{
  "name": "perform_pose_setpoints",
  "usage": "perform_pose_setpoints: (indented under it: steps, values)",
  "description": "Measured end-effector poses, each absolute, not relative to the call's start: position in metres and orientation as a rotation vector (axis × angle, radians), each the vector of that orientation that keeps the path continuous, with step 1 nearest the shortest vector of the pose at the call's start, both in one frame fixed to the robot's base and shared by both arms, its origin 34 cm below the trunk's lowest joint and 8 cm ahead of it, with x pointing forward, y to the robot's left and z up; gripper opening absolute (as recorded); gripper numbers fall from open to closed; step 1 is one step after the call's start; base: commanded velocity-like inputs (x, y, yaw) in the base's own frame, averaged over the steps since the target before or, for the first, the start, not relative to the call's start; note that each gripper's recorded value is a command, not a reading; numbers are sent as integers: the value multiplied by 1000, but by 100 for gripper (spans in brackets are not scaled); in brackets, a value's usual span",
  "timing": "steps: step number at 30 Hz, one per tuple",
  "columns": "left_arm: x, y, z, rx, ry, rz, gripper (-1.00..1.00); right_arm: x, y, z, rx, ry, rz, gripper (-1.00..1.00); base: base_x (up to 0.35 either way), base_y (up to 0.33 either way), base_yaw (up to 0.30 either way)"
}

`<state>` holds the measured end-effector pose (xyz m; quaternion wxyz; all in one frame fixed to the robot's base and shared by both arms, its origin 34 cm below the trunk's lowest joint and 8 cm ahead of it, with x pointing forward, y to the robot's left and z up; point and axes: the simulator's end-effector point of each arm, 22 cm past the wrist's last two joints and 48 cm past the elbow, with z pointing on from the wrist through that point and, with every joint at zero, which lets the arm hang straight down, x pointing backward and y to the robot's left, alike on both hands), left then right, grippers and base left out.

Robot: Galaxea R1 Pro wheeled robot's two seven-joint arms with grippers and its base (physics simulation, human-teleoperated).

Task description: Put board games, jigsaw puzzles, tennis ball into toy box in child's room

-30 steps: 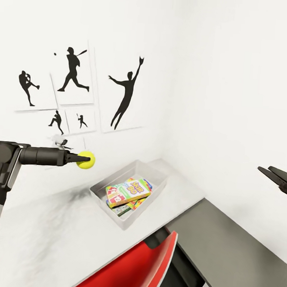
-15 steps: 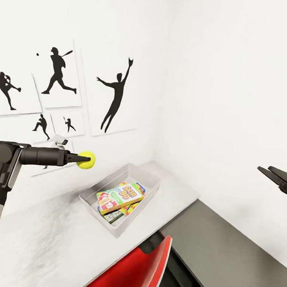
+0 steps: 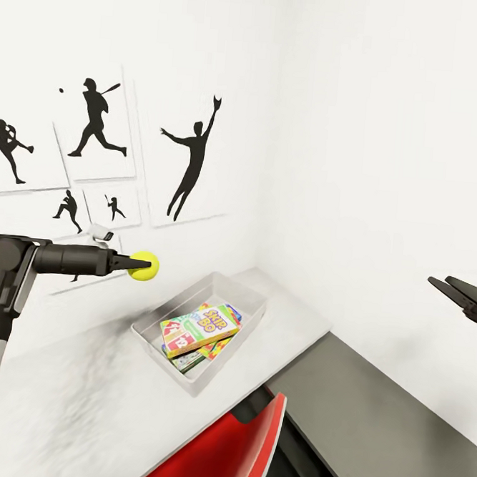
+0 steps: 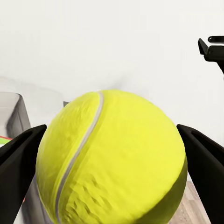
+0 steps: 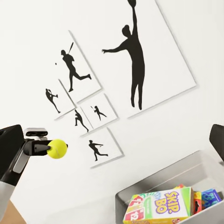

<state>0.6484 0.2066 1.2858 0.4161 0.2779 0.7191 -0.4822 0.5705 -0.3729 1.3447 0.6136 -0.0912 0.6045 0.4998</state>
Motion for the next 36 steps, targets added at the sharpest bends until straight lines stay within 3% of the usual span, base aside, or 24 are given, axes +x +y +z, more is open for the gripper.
perform_pose_setpoints:
  steps: [6,12,36]
  values:
    - [646,188,1283,723,1799,-1242,-100,572,-370,1342,-210,1404,1151,100,0,0,0]
    - [635,121,1253,857,1866,-1273,-100,582,-334,1318,-263,1497,1197,100,0,0,0]
    - [632,67,1167,1076,2141,-959,-100,616,-303,1265,-208,1682,1171,100,0,0,0]
